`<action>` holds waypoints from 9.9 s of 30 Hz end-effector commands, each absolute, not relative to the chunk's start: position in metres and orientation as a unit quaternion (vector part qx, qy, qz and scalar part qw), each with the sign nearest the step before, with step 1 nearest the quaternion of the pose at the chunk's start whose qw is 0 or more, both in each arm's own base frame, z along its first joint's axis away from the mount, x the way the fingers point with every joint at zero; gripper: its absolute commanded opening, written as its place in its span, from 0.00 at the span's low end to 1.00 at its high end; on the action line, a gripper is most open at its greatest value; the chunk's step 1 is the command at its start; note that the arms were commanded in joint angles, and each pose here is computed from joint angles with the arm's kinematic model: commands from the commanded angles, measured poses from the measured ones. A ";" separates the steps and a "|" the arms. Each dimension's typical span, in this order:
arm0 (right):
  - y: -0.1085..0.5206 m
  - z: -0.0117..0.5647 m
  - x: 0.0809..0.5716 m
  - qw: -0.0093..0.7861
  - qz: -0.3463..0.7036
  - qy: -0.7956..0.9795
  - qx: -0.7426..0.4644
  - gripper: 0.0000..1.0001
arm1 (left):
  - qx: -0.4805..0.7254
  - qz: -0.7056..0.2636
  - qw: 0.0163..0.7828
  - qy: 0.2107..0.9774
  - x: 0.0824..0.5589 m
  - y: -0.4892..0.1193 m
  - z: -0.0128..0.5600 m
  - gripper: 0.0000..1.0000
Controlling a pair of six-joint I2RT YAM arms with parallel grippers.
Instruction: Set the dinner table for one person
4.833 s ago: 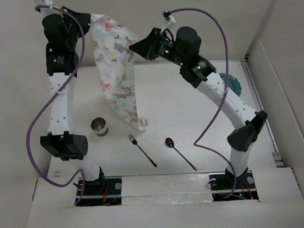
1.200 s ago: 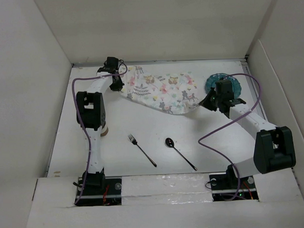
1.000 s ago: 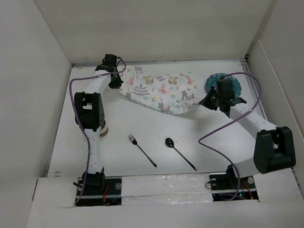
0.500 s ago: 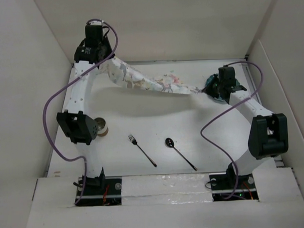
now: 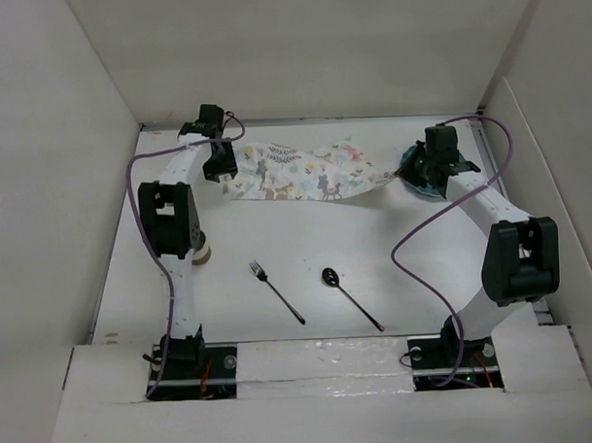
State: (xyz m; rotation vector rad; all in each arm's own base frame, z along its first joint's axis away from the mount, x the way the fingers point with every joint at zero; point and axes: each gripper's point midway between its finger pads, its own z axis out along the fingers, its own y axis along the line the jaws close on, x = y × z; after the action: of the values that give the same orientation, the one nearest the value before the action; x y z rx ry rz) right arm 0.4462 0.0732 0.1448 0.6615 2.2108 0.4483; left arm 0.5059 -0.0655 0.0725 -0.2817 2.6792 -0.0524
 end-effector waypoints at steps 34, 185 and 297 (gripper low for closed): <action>0.090 0.165 0.425 0.407 0.212 0.862 0.216 0.00 | -0.175 0.018 0.228 0.958 0.489 -0.057 0.023 0.32; 0.097 0.267 0.413 0.505 0.315 0.790 0.145 0.00 | -0.022 0.010 0.227 0.974 0.309 -0.209 0.013 0.37; 0.059 0.074 0.355 0.280 0.183 0.922 0.195 0.00 | -0.228 -0.103 0.289 0.924 0.343 -0.016 0.084 0.00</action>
State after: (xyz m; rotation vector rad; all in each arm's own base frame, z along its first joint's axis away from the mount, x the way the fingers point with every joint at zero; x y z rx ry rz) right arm 0.3562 0.0663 0.0682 0.5428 2.4880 0.5544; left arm 0.3340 -0.0232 0.0618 -0.6388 2.5178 -0.3055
